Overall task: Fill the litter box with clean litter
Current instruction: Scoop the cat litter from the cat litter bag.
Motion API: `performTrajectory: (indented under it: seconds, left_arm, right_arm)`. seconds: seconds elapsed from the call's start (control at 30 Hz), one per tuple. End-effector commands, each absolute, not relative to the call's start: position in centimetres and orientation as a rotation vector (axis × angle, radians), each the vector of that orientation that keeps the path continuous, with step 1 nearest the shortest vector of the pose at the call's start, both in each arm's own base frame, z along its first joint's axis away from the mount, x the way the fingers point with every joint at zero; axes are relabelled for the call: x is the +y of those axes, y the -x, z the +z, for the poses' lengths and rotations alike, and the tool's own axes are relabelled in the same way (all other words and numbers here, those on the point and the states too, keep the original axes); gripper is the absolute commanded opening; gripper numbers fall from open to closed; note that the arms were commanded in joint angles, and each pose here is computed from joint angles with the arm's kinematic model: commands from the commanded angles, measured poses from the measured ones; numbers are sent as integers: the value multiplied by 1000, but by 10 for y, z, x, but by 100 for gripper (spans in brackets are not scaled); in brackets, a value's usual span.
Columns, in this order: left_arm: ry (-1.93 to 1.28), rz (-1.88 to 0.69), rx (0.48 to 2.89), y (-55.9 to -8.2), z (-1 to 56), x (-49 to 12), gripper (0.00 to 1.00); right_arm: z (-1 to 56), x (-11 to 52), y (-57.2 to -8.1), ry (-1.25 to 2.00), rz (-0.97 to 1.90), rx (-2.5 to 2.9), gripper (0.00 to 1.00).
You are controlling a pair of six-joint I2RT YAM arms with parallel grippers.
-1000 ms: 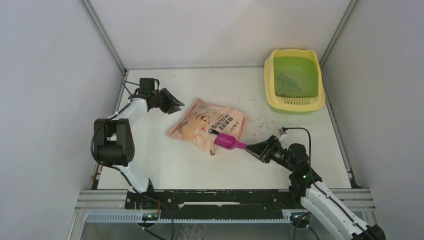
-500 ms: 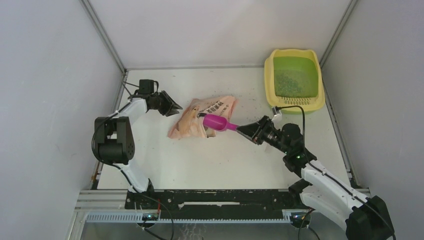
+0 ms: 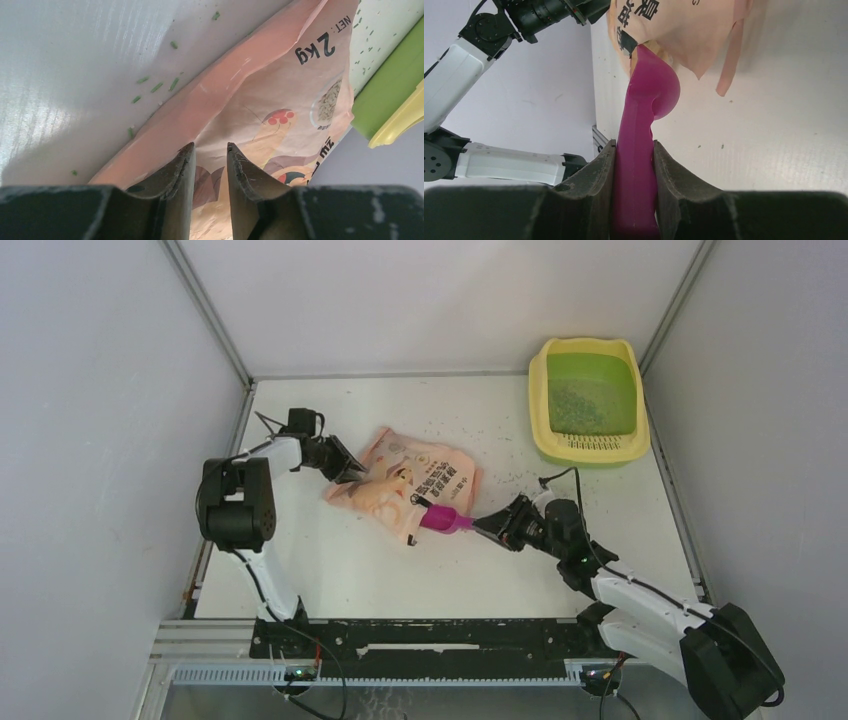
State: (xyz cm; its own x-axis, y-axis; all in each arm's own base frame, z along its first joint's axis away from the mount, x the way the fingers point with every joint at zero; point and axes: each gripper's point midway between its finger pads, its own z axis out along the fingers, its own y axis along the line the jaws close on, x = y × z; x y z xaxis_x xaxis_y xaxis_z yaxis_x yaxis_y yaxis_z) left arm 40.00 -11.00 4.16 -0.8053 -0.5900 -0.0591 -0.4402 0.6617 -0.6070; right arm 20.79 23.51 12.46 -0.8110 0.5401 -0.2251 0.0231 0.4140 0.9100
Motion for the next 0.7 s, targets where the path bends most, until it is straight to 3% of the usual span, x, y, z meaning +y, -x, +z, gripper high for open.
performTrajectory:
  seconds: [0.0,0.33,0.67]
  left_arm:
    - [757,-868,2581,-416,60,-107,34]
    - [703,-918,2509,-436,104,-111,34]
    - [729,-763,2487,-477,111,-93,34]
  right_arm:
    - [144,234,-223,-448,1424,2041,0]
    - [128,244,-232,-451,1472,1935,0]
    - [127,262,-233,-403,1536,1901,0]
